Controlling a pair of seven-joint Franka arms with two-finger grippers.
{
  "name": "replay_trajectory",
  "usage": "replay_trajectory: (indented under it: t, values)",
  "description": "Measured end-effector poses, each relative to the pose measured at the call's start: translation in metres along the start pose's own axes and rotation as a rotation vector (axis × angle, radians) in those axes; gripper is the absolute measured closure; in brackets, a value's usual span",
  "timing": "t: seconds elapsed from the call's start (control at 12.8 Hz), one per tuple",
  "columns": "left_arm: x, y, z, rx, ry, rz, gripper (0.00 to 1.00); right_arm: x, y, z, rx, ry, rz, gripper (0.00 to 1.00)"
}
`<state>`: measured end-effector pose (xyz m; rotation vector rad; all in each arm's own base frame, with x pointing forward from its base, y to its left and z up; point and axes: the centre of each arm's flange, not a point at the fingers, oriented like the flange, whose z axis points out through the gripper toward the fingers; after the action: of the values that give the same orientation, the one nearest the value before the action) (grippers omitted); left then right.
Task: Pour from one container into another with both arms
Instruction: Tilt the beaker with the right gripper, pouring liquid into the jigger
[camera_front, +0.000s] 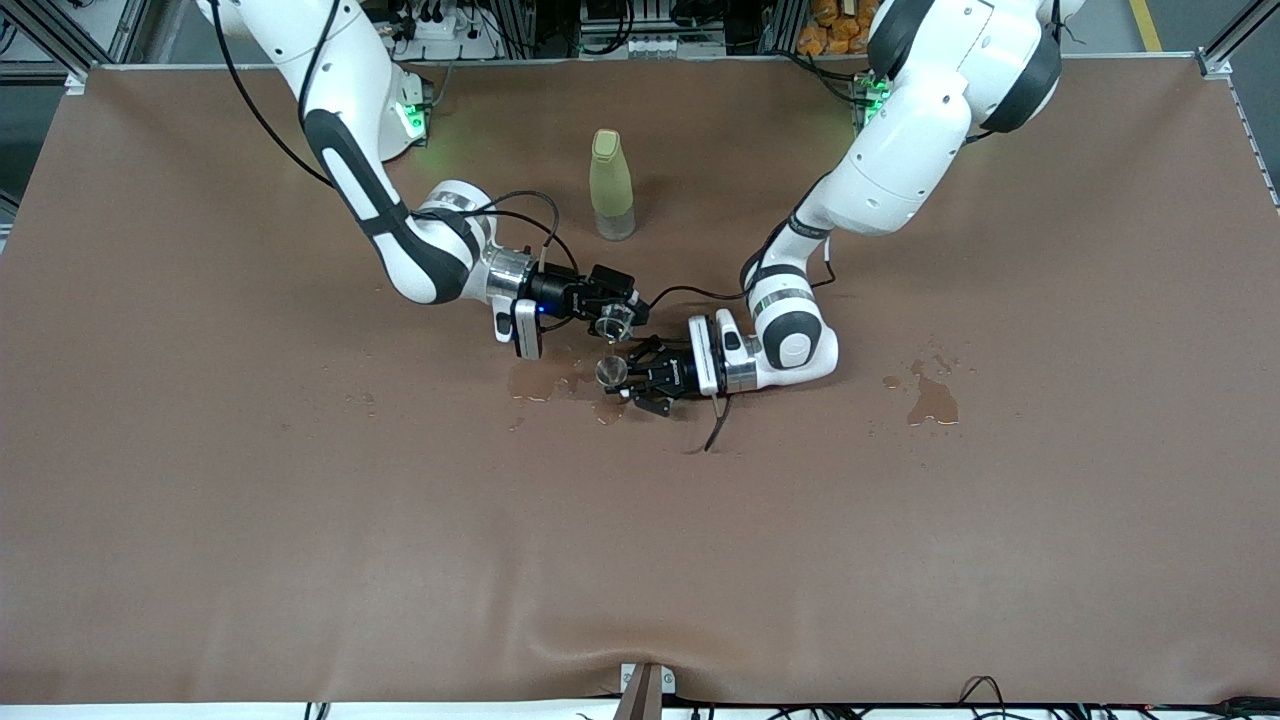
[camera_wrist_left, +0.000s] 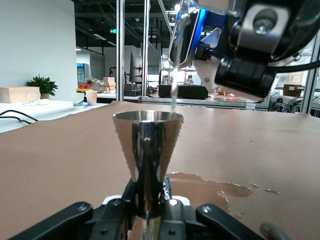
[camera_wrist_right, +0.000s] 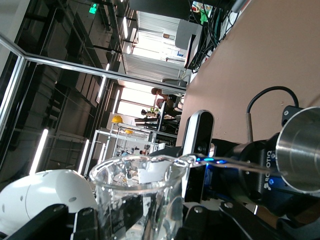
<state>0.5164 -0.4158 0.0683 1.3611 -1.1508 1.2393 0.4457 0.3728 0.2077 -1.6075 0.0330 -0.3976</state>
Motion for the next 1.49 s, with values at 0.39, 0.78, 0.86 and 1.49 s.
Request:
replay_trajectory:
  t: [0.39,0.78,0.86,1.49]
  values:
    - [-0.005,0.005,-0.003,-0.004,-0.001,-0.011,0.79,0.003,-0.001,0.0,0.002,0.003,0.054,0.83]
    - [-0.009,0.011,-0.003,-0.012,0.001,-0.022,0.79,0.003,-0.001,0.0,0.003,0.004,0.12,0.83]
    - [-0.009,0.011,-0.003,-0.012,0.002,-0.022,0.79,0.003,-0.001,0.0,0.003,0.004,0.132,0.83]
    - [-0.008,0.01,-0.005,-0.01,0.002,-0.023,0.79,0.005,-0.002,0.001,0.006,0.006,0.235,0.83]
